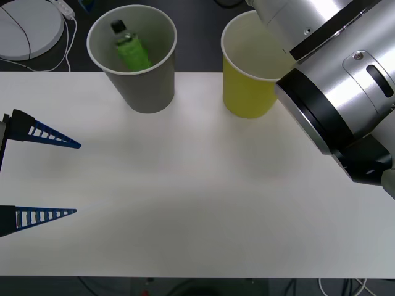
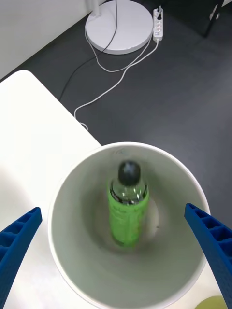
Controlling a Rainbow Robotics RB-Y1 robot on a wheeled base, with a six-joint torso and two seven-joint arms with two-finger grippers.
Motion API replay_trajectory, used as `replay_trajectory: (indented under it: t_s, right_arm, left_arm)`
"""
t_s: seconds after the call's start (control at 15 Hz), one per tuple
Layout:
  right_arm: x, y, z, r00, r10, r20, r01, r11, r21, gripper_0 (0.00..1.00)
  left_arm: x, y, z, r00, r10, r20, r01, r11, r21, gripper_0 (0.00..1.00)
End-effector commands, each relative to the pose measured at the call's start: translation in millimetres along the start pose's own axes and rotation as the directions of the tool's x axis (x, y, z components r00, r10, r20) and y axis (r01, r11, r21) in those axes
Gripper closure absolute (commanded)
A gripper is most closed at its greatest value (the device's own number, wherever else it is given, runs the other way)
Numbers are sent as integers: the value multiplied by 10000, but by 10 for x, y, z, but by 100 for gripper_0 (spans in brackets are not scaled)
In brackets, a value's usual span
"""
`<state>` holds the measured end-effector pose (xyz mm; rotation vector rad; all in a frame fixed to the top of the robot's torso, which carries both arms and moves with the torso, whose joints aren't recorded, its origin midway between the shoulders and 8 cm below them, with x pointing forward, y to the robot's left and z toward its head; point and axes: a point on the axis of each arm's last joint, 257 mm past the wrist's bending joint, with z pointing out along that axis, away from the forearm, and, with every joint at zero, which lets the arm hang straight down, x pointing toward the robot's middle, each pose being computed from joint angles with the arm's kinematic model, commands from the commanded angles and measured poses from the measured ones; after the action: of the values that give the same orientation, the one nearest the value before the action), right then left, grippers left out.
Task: Put the can into the green bin and the plastic bottle into the gray bin
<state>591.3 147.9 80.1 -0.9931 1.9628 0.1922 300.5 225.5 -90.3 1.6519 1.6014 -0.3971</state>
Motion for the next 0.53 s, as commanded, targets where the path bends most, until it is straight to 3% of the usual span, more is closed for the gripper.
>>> replay_trajectory:
  t_s: [0.07, 0.53]
  right_arm:
    - [1, -2, 3, 10000, 26, 12, -26, 10000, -4, 0]
    - [23, -5, -20, 9999, -93, 118, 96, 9996, -252, 0]
  left_arm:
    - [0, 0, 0, 10000, 0, 0, 0, 10000, 0, 0]
    - [0, 0, 0, 10000, 0, 0, 0, 10000, 0, 0]
